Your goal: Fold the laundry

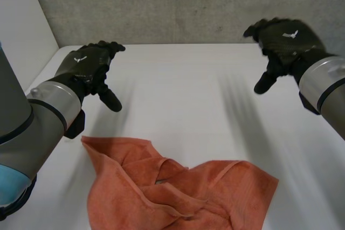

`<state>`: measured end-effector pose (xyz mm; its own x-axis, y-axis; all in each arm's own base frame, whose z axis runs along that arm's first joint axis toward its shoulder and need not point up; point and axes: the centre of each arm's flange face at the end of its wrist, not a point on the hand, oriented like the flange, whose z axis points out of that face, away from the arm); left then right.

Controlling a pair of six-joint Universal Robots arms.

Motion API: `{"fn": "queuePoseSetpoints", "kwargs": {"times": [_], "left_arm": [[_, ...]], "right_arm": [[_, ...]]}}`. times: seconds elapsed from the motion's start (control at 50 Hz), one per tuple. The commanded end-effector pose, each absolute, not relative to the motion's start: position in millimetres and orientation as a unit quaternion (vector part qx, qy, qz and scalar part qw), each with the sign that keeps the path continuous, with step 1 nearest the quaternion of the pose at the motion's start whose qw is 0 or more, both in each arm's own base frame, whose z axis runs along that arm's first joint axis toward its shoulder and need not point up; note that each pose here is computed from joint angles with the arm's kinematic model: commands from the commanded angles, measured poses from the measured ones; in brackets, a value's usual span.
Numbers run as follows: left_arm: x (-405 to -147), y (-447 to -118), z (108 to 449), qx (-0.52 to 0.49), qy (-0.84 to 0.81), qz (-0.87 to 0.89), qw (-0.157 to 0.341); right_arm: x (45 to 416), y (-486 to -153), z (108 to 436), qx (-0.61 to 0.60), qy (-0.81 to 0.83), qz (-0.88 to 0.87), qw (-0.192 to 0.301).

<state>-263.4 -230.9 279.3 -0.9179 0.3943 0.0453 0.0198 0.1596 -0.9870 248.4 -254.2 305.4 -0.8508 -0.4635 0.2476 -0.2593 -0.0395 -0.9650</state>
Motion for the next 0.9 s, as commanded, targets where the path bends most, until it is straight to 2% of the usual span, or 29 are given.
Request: {"fn": "queuePoseSetpoints", "kwargs": {"times": [0.02, 0.06, 0.12, 0.16, 0.26, 0.5, 0.6, 0.68, 0.82, 0.9], "left_arm": [[-260, -228, 263, -0.196, -0.765, 0.605, 0.098], [-251, -221, 246, -0.257, -0.781, 0.567, 0.044], [-247, -216, 238, -0.284, -0.787, 0.547, 0.023], [-239, -206, 222, -0.325, -0.801, 0.502, -0.005], [-231, -187, 203, -0.347, -0.822, 0.451, -0.003], [-225, -173, 180, -0.355, -0.838, 0.414, 0.010], [-227, -183, 179, -0.343, -0.829, 0.442, 0.006], [-228, -192, 185, -0.331, -0.814, 0.478, 0.002], [-234, -208, 219, -0.303, -0.765, 0.568, -0.005], [-238, -213, 230, -0.299, -0.753, 0.587, -0.002]], "right_arm": [[259, -236, 272, -0.347, 0.738, -0.568, 0.111], [263, -228, 262, -0.364, 0.752, -0.536, 0.124], [271, -212, 242, -0.391, 0.774, -0.476, 0.148], [274, -204, 232, -0.399, 0.783, -0.450, 0.159], [274, -185, 199, -0.417, 0.787, -0.413, 0.192], [273, -177, 152, -0.425, 0.770, -0.431, 0.201], [273, -172, 143, -0.432, 0.768, -0.428, 0.202], [278, -164, 135, -0.439, 0.764, -0.416, 0.224], [291, -150, 131, -0.455, 0.752, -0.398, 0.265], [301, -179, 148, -0.405, 0.752, -0.444, 0.270]]}}
